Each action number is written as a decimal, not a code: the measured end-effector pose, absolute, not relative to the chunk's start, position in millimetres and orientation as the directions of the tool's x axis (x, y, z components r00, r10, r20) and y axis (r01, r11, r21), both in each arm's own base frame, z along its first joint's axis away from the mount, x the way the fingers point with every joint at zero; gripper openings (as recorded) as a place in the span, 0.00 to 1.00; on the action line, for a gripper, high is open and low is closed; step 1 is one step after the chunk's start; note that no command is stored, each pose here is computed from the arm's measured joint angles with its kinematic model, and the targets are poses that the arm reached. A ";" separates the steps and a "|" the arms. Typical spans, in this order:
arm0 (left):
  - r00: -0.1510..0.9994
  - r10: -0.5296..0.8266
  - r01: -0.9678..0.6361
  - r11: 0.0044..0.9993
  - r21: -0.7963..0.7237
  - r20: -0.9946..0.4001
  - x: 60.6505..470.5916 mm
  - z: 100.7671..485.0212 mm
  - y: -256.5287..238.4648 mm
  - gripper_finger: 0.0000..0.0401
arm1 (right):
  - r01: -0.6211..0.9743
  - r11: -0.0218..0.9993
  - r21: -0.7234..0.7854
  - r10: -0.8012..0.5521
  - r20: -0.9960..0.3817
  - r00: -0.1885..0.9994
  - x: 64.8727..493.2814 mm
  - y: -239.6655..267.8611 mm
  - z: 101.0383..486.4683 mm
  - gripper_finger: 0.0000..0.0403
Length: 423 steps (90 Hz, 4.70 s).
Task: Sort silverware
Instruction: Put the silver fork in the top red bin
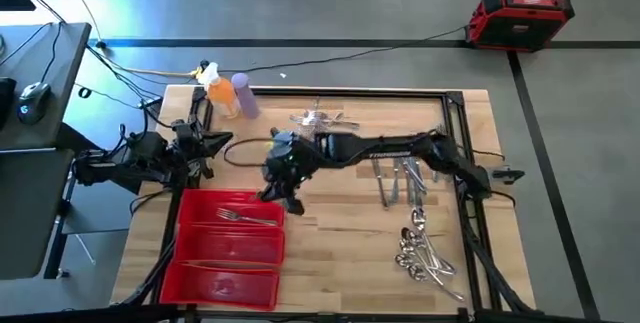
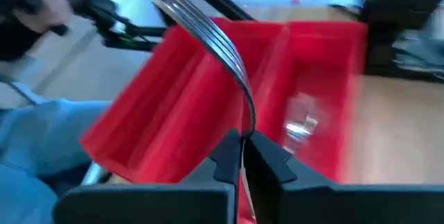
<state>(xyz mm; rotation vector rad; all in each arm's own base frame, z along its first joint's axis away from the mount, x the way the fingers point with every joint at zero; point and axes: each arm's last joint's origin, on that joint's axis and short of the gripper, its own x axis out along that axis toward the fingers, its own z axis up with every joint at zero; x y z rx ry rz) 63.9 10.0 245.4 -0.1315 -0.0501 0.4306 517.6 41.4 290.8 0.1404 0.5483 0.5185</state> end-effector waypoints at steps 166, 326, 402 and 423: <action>0.900 0.436 -0.432 0.892 -0.129 0.001 63.4 243.8 10.5 0.00 | -0.144 0.983 -0.116 -0.035 -0.881 0.471 472.3 -45.3 286.2 0.33; 0.899 0.436 -0.435 0.890 -0.133 -0.022 63.4 241.4 10.5 0.00 | 0.011 0.996 -0.089 -0.089 -0.991 0.097 395.3 -247.9 132.0 0.31; 0.888 0.459 -0.457 0.879 -0.135 -0.018 63.1 241.7 11.2 0.00 | 0.067 0.987 -0.144 -0.155 -0.961 0.228 425.3 -96.3 233.8 0.00; 0.887 0.462 -0.460 0.878 -0.137 -0.015 63.1 242.1 11.2 0.00 | -0.207 0.977 0.055 0.182 -0.719 0.671 477.7 5.9 255.4 0.00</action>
